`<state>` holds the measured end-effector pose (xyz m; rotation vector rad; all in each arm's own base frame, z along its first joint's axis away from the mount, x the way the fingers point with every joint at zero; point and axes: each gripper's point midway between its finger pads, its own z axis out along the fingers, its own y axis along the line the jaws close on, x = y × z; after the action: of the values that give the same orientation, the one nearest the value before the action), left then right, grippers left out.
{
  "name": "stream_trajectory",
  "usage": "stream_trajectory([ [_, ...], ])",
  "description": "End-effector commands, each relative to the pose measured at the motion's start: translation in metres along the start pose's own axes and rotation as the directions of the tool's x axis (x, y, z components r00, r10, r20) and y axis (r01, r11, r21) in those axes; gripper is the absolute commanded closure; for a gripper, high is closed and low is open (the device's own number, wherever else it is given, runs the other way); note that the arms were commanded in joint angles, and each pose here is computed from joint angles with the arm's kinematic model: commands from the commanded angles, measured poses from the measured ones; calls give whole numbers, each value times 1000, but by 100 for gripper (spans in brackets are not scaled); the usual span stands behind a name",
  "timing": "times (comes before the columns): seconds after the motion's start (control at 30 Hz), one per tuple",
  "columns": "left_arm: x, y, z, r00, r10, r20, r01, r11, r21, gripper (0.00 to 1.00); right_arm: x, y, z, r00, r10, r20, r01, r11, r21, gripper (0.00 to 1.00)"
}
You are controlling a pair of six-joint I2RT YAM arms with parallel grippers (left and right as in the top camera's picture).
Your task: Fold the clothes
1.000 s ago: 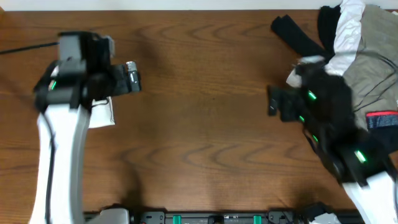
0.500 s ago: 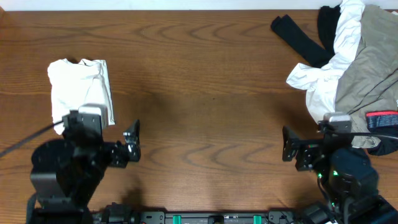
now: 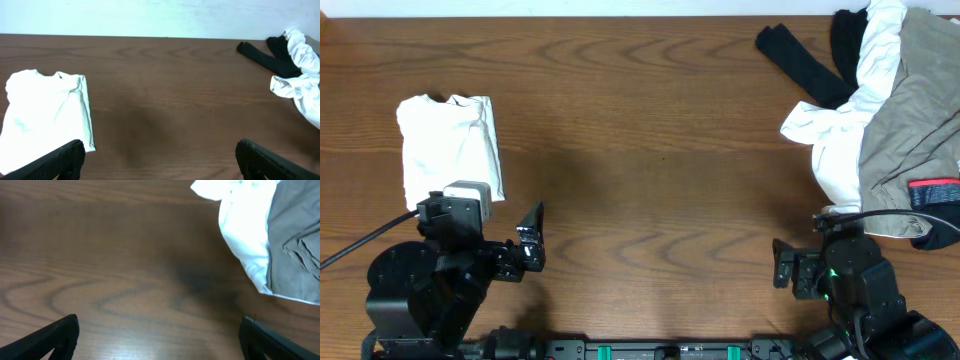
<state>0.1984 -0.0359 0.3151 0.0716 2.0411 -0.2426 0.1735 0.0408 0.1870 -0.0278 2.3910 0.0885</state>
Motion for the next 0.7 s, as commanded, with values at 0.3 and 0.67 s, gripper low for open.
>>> stream_trajectory([
  [0.3,0,0,0,1000,18,2,-18,1000,-2,2,-1,-16,-5,998,47,35,-49,998,49,1],
  [0.67,0,0,0,1000,18,2,-18,1000,-2,2,-6,-56,1,901,264,345,-304,950,68,1],
])
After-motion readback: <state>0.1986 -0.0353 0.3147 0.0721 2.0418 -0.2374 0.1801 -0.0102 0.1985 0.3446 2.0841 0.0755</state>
